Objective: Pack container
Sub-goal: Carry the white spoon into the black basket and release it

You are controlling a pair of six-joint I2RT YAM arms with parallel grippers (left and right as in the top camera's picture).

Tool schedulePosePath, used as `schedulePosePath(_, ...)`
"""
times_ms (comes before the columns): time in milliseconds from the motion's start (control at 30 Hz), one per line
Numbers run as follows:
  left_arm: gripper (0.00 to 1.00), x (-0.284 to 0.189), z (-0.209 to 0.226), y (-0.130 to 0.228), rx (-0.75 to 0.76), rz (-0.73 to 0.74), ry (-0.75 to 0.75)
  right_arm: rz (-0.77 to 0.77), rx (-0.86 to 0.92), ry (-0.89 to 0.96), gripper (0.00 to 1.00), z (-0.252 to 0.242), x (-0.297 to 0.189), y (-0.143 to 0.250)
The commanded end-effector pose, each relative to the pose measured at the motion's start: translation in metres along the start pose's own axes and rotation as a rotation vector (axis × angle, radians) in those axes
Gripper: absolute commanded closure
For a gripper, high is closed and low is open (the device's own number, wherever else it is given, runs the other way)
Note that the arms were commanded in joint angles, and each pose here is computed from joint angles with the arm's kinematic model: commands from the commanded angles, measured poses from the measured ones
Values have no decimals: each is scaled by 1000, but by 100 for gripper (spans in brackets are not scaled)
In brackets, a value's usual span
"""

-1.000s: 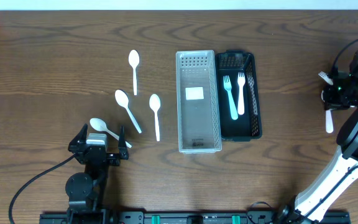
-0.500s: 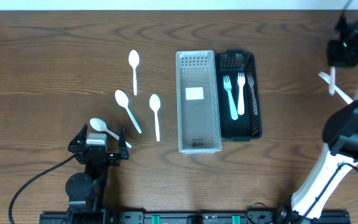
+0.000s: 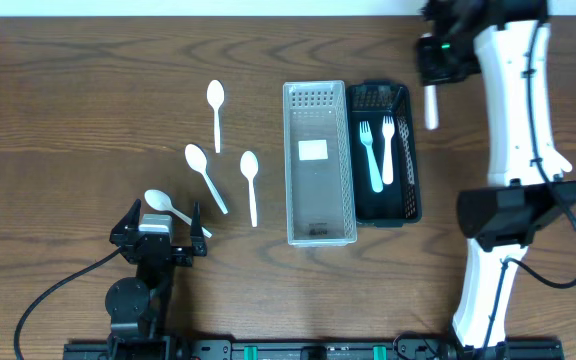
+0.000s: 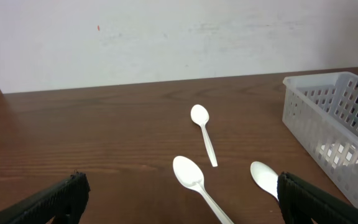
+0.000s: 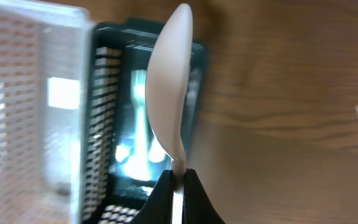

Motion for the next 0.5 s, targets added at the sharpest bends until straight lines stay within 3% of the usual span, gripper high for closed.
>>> schedulePosePath(0,2,2,-1,12,-1,37,1,-3,104,-21,99,20,-7,4)
schedulePosePath(367,2,2,-1,12,-1,37,1,94,216,42,95,36,32,12)
schedulePosePath(467,2,2,-1,12,-2,37,1,142,215,55,84,35,51,17)
Point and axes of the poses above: each gripper's point midway between its finger pads, its own x axis out along the fingers, its own z axis along the line the jaws close on, y = z × x, the point moved 8 cm from there along -x, back along the fingers, and after that the axes turned 2 degrees about x, right-handed, at the moved point
